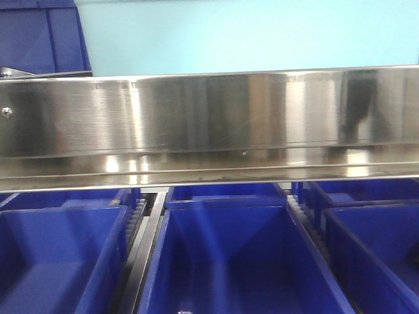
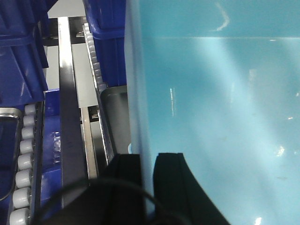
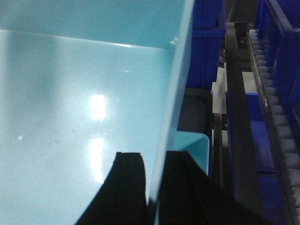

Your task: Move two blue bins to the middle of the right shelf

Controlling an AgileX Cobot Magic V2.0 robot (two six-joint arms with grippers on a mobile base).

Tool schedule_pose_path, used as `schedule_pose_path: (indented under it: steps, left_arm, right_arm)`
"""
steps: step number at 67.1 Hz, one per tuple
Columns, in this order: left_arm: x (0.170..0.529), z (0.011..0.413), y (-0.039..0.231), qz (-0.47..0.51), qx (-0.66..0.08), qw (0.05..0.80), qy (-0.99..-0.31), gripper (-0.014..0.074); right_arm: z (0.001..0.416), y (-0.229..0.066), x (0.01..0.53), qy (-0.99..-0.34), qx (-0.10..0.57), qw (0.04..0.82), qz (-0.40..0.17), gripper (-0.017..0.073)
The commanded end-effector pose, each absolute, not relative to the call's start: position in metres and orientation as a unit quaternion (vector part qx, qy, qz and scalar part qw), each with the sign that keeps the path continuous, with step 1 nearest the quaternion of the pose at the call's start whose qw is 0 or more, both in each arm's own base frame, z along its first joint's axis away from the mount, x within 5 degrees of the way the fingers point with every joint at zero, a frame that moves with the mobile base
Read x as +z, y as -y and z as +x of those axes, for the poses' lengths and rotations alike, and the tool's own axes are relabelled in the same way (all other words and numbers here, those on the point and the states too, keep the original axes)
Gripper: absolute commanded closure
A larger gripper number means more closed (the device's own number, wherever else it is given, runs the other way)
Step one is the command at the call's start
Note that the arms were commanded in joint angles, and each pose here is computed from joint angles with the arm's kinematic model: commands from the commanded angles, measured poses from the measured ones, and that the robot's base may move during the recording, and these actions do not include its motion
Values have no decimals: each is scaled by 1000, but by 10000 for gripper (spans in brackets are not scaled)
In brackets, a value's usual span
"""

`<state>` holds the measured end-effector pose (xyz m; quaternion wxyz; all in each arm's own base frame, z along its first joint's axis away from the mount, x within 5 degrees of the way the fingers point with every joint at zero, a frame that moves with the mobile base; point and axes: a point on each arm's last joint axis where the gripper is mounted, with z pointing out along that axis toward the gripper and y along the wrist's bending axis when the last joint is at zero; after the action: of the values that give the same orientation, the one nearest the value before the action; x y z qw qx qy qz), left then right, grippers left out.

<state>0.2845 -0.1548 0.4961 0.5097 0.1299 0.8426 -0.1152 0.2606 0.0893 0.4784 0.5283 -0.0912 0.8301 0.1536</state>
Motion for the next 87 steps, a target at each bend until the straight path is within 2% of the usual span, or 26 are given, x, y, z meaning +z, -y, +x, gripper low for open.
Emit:
schedule_pose_path:
  steps: [1, 52, 67, 87]
  left_arm:
    - [508, 280, 154, 131, -130, 538, -823, 704]
    - [508, 280, 154, 131, -130, 538, -823, 704]
    - [508, 280, 154, 131, -131, 538, -822, 704]
    - [505, 277, 158, 128, -156, 516, -832, 704]
  right_arm:
    - [259, -88, 488, -809, 153, 559, -95, 711]
    - [259, -88, 489, -809, 153, 560, -94, 711]
    - [261, -88, 494, -791, 157, 585, -90, 711]
    - [260, -85, 490, -805, 141, 569, -95, 711]
